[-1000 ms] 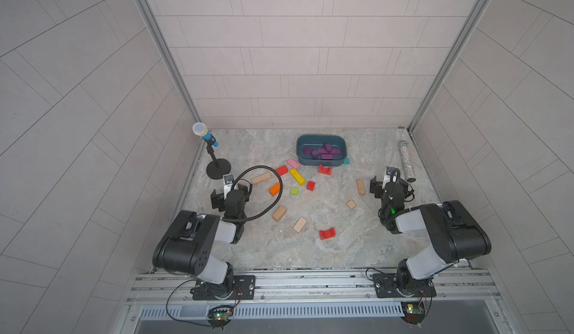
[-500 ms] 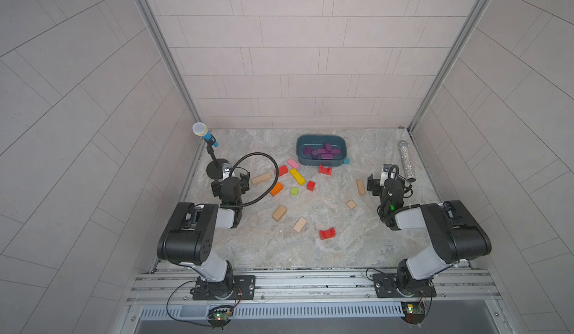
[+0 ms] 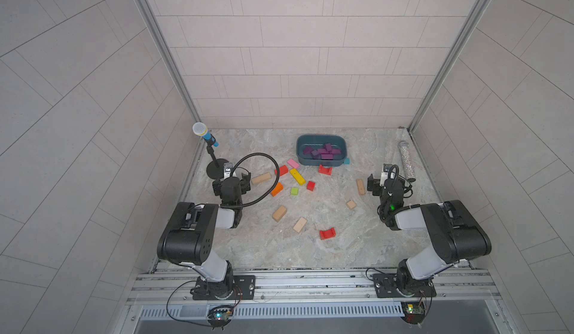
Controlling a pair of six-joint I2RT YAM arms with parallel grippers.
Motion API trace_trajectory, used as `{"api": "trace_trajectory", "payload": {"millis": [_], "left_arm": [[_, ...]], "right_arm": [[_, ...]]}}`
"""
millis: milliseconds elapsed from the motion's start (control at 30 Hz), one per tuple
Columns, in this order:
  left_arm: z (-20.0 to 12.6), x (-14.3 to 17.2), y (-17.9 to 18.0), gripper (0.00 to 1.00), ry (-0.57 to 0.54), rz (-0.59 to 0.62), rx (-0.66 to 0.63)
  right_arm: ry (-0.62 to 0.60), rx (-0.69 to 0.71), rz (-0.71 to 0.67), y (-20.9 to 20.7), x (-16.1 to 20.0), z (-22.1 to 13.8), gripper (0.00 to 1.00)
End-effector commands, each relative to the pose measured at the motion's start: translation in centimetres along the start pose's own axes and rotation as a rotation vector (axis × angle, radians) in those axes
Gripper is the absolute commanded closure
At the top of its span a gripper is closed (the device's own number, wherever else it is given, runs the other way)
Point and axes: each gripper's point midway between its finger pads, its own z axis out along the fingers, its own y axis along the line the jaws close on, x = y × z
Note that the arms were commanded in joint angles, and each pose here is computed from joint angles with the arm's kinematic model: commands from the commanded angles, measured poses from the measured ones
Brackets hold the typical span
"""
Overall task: Pick purple bricks into the storage bin
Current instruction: Reset both arms
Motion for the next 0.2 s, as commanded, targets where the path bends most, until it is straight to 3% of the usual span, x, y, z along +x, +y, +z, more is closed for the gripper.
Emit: {"api": "trace_trajectory", "payload": {"millis": [0, 167], "left_arm": [[-0.09, 0.15, -0.04, 0.0, -0.004, 0.002, 0.006], [-0.1, 0.16, -0.11, 0.0, -0.004, 0.002, 0.008]], "right_arm": [[0.016, 0.013, -0.01, -0.23, 0.42, 0.13, 0.0], [0.013, 0.013, -0.007, -0.27, 0.4, 0.07, 0.0]]}}
